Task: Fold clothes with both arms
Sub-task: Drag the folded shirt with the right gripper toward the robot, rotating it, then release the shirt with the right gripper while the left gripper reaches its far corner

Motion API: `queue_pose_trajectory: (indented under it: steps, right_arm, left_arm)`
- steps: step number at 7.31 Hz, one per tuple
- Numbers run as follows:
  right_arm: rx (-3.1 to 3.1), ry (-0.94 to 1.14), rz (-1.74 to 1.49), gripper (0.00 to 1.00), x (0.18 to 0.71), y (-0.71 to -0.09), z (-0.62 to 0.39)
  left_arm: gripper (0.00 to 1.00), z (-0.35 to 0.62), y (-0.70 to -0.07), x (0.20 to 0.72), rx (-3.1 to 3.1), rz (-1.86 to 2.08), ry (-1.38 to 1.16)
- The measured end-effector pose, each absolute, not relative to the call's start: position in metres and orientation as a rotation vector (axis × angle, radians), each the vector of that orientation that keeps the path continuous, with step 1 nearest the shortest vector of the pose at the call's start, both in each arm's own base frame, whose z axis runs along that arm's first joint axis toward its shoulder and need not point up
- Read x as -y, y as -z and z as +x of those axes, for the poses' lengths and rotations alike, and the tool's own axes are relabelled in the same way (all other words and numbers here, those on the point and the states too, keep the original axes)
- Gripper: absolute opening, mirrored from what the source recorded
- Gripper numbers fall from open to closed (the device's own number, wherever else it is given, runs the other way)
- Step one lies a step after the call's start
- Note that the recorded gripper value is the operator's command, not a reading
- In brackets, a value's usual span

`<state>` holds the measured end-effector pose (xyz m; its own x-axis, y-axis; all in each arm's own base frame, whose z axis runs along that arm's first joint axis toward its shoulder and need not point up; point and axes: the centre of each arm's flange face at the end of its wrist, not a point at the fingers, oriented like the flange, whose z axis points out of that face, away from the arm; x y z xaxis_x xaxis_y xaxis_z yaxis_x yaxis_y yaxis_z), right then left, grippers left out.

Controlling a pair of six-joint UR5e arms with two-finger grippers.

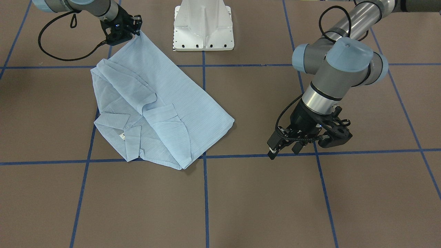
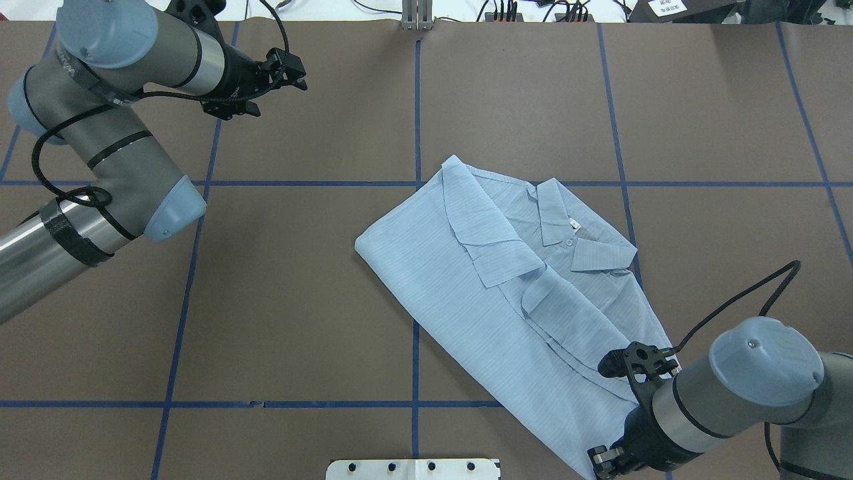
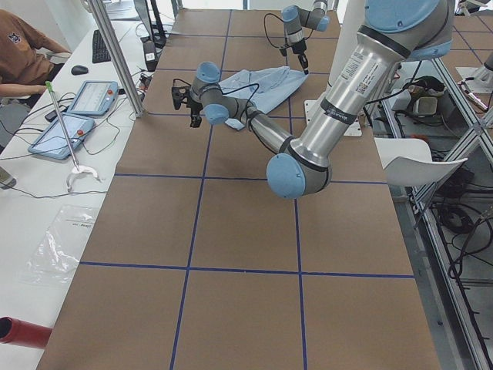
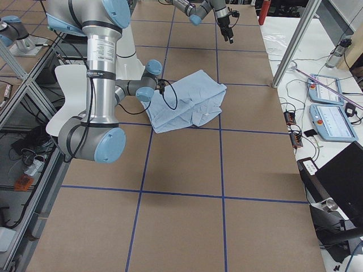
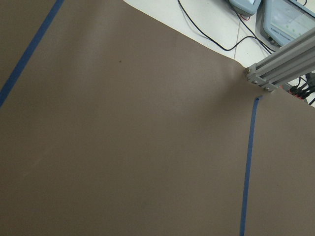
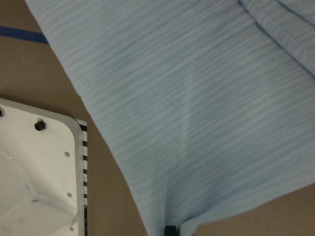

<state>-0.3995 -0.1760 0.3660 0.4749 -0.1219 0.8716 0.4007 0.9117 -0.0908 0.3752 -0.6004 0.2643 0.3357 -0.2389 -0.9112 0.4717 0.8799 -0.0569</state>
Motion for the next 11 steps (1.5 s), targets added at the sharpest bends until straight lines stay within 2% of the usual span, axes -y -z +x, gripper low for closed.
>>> queue_pose_trajectory:
  steps: [2, 6, 8, 11]
  right_arm:
    - [1.060, 0.271, -0.265, 1.00, 0.200, -0.354, -0.391]
    - [1.154, -0.067, -0.069, 1.00, 0.330, -0.326, -0.301]
    - [1.188, -0.124, -0.003, 1.00, 0.354, -0.317, -0.273]
    - [1.199, -0.139, 0.018, 1.00, 0.364, -0.313, -0.268]
  left_arm:
    - [1.00, 0.394, -0.259, 0.585, -1.152, 0.220, 0.432]
    - [0.99, 0.475, -0.218, 0.488, -1.244, 0.060, 0.394]
    - [0.98, 0.521, -0.231, 0.457, -1.195, 0.034, 0.414]
    - [0.93, 0.552, -0.247, 0.449, -1.052, 0.023, 0.440]
